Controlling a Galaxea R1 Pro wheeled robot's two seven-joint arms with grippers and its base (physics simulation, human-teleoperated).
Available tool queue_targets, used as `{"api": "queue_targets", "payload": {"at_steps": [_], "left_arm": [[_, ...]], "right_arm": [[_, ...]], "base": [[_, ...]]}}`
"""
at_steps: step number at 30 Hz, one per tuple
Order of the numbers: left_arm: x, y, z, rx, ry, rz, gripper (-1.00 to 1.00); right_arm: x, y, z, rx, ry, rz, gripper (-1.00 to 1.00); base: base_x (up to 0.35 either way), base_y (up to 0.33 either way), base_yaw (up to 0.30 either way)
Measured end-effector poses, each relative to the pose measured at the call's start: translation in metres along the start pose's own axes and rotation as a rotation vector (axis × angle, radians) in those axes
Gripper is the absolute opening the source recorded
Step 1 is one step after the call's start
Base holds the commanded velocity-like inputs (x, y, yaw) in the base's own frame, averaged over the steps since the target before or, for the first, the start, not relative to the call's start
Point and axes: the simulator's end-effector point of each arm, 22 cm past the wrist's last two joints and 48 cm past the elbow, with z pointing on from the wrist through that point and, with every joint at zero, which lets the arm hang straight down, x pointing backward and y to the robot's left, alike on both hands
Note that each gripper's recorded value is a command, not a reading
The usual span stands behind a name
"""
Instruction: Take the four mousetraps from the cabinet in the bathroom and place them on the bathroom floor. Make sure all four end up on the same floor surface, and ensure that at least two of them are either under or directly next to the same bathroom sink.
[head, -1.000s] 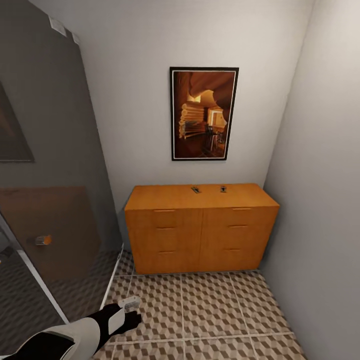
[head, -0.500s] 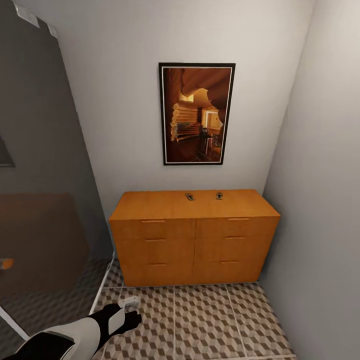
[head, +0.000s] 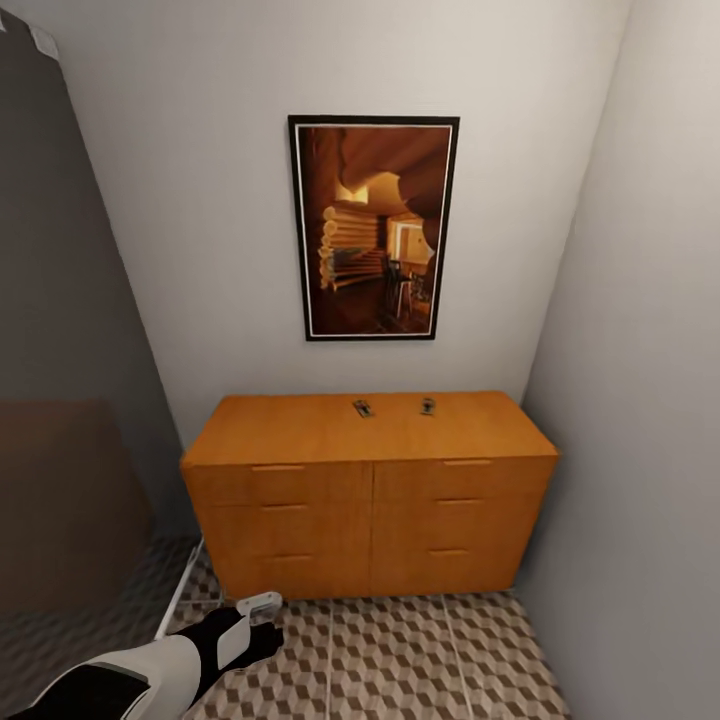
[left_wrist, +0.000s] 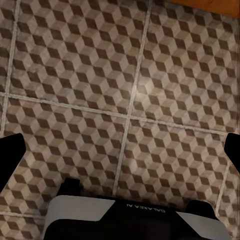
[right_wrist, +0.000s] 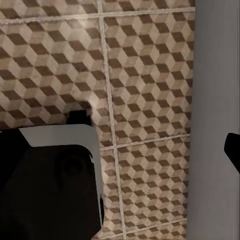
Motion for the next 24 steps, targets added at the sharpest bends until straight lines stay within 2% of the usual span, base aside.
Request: {"api": "queue_targets", "payload": {"at_steps": [9,24], "left_arm": [[-0.0004,0.0002,0.0003,0.000,-0.001,0.000,1.00],[-0.0015,0.0008,0.0003,-0.001,-0.004,-0.002,1.00]], "right_arm": [[-0.0002,0.0000,0.0002,0.000,0.000,0.000,1.00],[-0.0004,0.0003,0.0003,-0.001,-0.001,0.001,1.00]], "base": [[0.113,-0.072,0.000],[0.014,-0.009,0.000]]}}
